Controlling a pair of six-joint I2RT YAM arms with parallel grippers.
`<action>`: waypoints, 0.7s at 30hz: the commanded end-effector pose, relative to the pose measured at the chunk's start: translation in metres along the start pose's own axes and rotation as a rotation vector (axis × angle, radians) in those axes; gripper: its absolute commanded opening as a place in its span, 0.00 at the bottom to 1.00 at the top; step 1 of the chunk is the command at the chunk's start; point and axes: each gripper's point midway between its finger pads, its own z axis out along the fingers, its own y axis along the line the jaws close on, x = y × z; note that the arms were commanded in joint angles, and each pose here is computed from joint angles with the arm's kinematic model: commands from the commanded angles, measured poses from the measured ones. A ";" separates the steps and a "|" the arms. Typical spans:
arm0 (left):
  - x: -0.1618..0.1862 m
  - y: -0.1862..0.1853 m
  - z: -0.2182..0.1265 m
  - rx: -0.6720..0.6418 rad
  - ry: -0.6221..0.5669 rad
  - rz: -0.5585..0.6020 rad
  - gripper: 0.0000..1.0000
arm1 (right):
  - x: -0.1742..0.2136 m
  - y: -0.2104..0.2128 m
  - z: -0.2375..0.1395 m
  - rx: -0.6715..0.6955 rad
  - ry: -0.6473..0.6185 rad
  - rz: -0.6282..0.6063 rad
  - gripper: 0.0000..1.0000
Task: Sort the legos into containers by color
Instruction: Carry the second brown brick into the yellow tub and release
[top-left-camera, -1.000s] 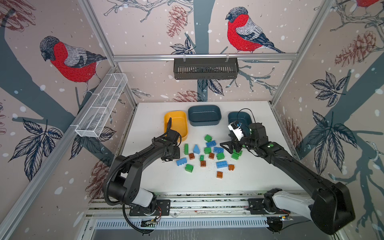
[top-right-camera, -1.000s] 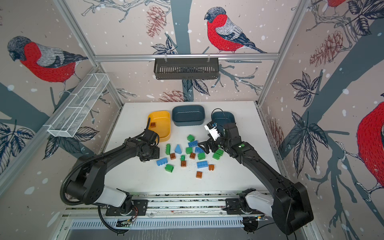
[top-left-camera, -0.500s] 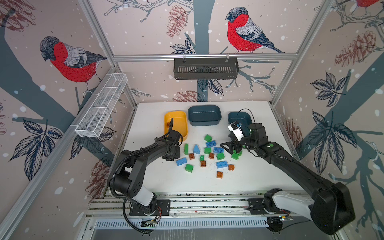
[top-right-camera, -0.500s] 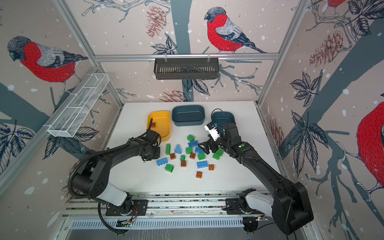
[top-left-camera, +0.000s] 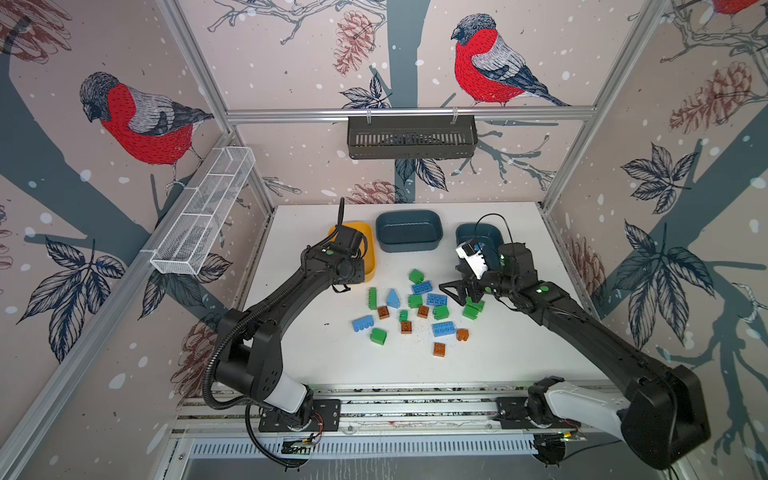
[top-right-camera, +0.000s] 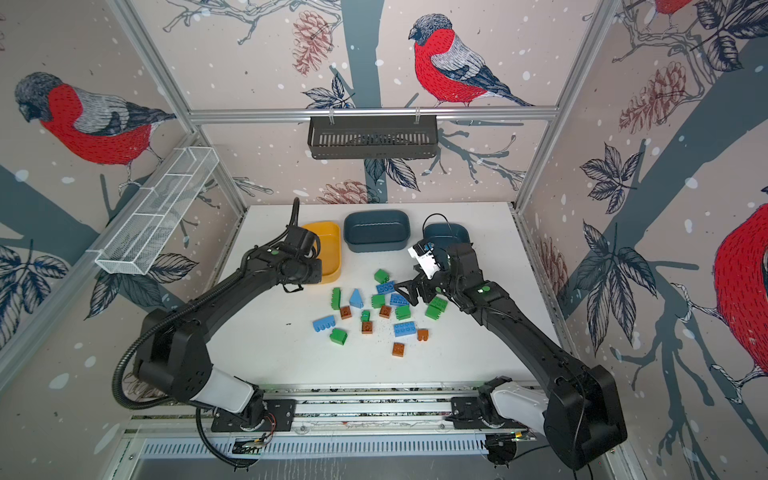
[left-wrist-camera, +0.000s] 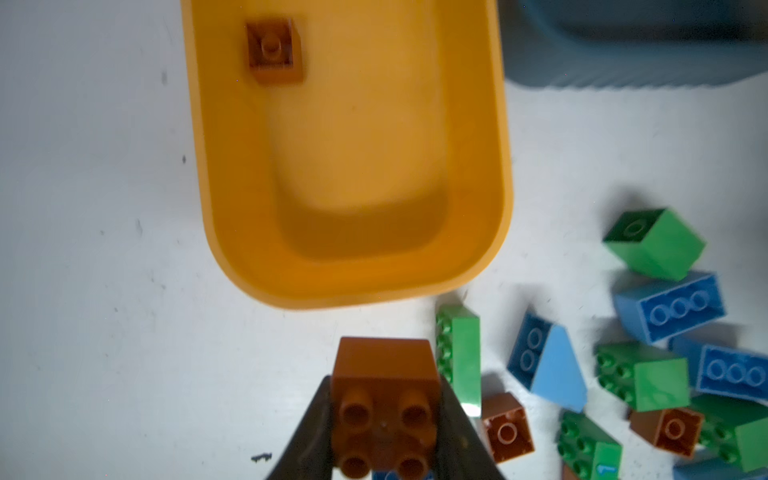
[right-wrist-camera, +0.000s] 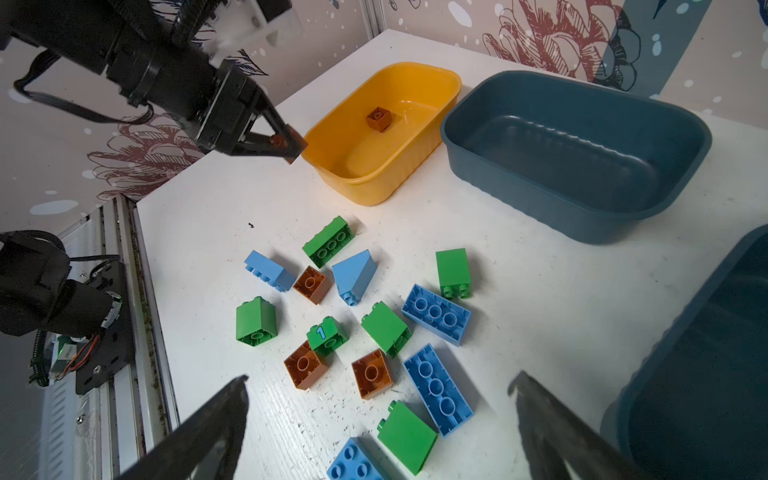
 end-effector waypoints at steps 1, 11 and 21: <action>-0.020 0.011 0.001 -0.075 -0.003 0.053 0.27 | -0.020 0.005 -0.001 -0.035 -0.066 -0.011 1.00; -0.104 0.030 0.068 -0.158 -0.069 0.034 0.27 | -0.036 0.003 0.005 -0.047 -0.100 -0.017 0.99; -0.143 0.037 0.133 -0.177 -0.106 0.010 0.29 | -0.030 0.001 0.011 -0.046 -0.084 -0.003 0.99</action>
